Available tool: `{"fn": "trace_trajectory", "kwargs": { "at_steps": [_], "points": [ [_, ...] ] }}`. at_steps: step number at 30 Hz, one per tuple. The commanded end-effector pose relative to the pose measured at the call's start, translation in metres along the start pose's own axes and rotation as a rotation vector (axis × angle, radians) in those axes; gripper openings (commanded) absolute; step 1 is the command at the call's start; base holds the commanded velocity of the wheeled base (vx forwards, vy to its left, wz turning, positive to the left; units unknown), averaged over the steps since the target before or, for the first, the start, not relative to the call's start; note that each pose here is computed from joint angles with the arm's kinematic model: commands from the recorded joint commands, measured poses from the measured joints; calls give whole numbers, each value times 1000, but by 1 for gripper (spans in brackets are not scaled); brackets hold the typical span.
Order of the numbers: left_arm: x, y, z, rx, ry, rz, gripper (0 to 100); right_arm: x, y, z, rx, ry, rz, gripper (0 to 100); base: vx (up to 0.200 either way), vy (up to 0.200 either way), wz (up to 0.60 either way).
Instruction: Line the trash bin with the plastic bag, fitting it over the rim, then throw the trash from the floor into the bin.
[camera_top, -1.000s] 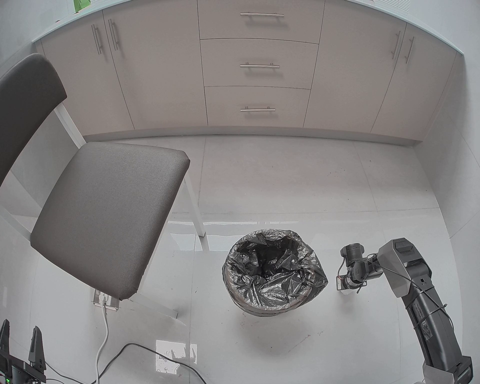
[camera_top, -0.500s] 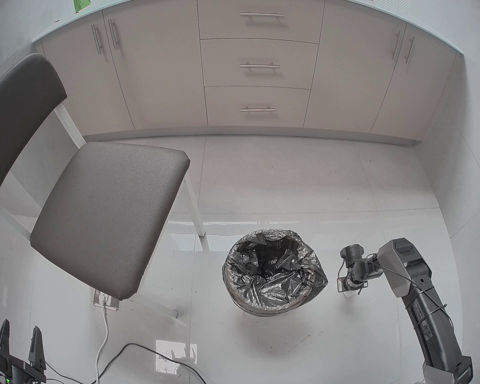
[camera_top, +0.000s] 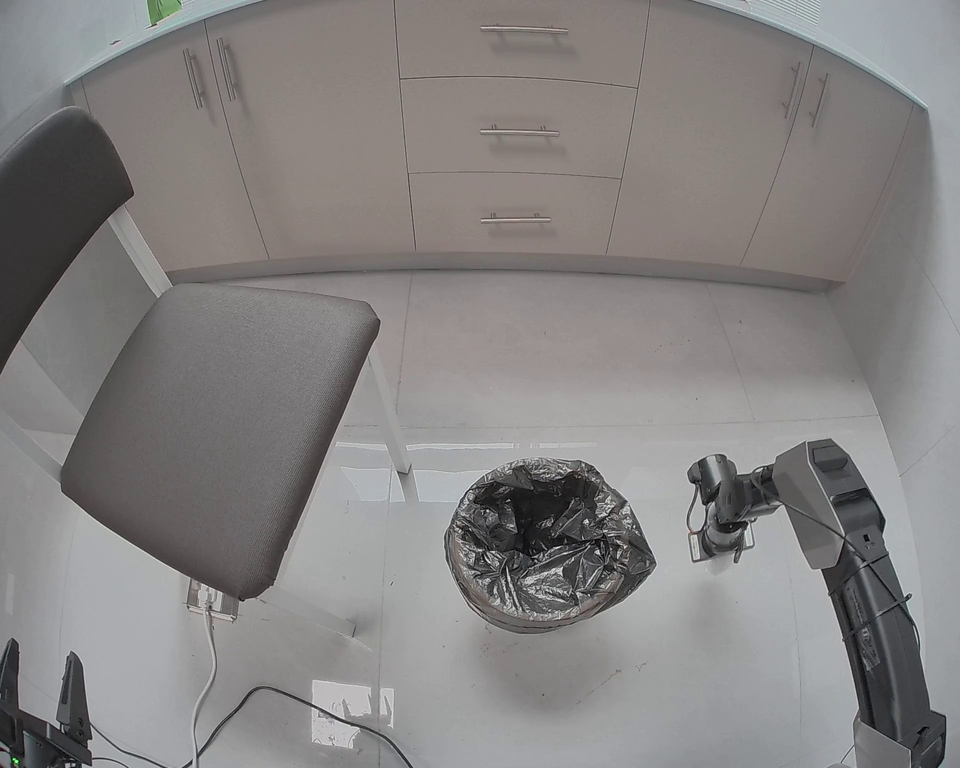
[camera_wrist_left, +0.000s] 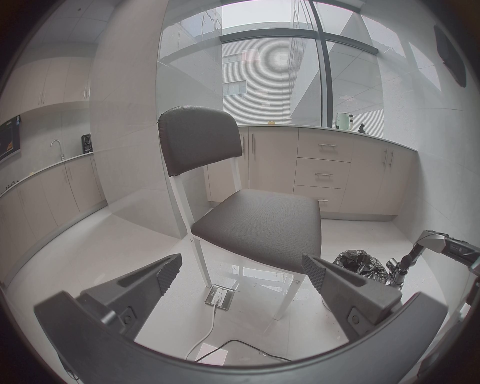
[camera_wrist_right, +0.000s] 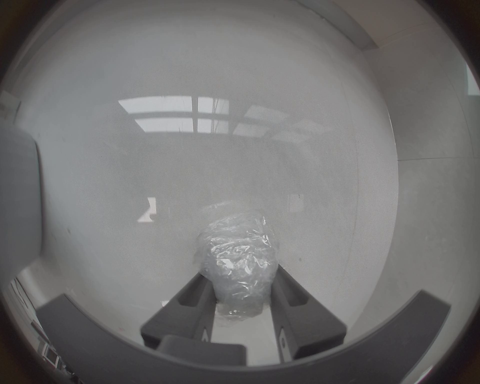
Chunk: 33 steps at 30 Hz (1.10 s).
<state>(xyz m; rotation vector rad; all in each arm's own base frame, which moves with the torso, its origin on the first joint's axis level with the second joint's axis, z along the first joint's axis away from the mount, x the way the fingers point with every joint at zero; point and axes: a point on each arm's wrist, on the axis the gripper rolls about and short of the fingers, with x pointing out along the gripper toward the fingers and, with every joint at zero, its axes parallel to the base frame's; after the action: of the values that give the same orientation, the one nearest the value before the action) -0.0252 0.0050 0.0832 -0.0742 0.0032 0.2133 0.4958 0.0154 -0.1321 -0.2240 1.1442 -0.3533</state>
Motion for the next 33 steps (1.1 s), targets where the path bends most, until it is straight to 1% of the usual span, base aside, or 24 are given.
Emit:
{"fn": "trace_trajectory", "kwargs": {
  "at_steps": [1, 3, 4, 6, 7, 8, 9, 11, 12, 15, 18, 22, 25, 26, 27, 31, 33],
  "points": [
    [-1, 0, 0, -18, -16, 0, 100, -78, -25, 49, 49, -138, 7, 0, 0, 0, 0],
    [-1, 0, 0, -27, -16, 3, 100, -106, -30, 60, 57, -183, 14, 0, 0, 0, 0],
    [-1, 0, 0, -29, -14, 4, 100, -112, -31, 62, 58, -191, 16, 0, 0, 0, 0],
    [-1, 0, 0, -29, -16, 3, 100, -150, -34, 72, 53, -231, 31, 0, 0, 0, 0],
    [-1, 0, 0, -29, -16, 3, 100, -150, -34, 72, 53, -231, 31, 0, 0, 0, 0],
    [-1, 0, 0, -31, -16, 3, 100, -190, -36, 78, 43, -269, 50, 0, 0, 0, 0],
    [-1, 0, 0, -31, -16, 3, 100, -198, -36, 79, 41, -277, 54, 0, 0, 0, 0],
    [-1, 0, 0, -31, -16, 3, 100, -222, -34, 80, 29, -301, 68, 0, 0, 0, 0],
    [-1, 0, -1, -29, -14, 4, 100, -238, -29, 79, 17, -320, 83, 0, 0, 0, 0],
    [-1, 0, -1, -28, -13, 4, 100, -262, -19, 77, -9, -348, 107, 0, 0, 0, 0],
    [-1, 0, -1, -25, -13, 8, 100, -276, -12, 74, -28, -359, 122, 0, 0, 0, 0],
    [-1, 1, -1, -13, -13, 10, 100, -288, 2, 69, -59, -367, 144, 0, 0, 0, 0],
    [-1, 0, -1, 20, -11, 1, 100, -293, 12, 66, -81, -373, 157, 0, 0, 0, 0],
    [-1, 0, -1, 48, -12, -11, 100, -297, 21, 63, -100, -379, 168, 0, 0, 0, 0],
    [-1, 0, -2, 58, -10, -25, 100, -300, 27, 61, -111, -383, 176, 0, 0, 0, 0],
    [-1, -2, -2, 51, -7, -115, 100, -315, 55, 49, -173, -401, 213, 0, 0, 0, 0],
    [-1, -3, -2, 49, -4, -146, 100, -322, 68, 43, -210, -410, 230, 0, 0, 0, 0]
  ]
}}
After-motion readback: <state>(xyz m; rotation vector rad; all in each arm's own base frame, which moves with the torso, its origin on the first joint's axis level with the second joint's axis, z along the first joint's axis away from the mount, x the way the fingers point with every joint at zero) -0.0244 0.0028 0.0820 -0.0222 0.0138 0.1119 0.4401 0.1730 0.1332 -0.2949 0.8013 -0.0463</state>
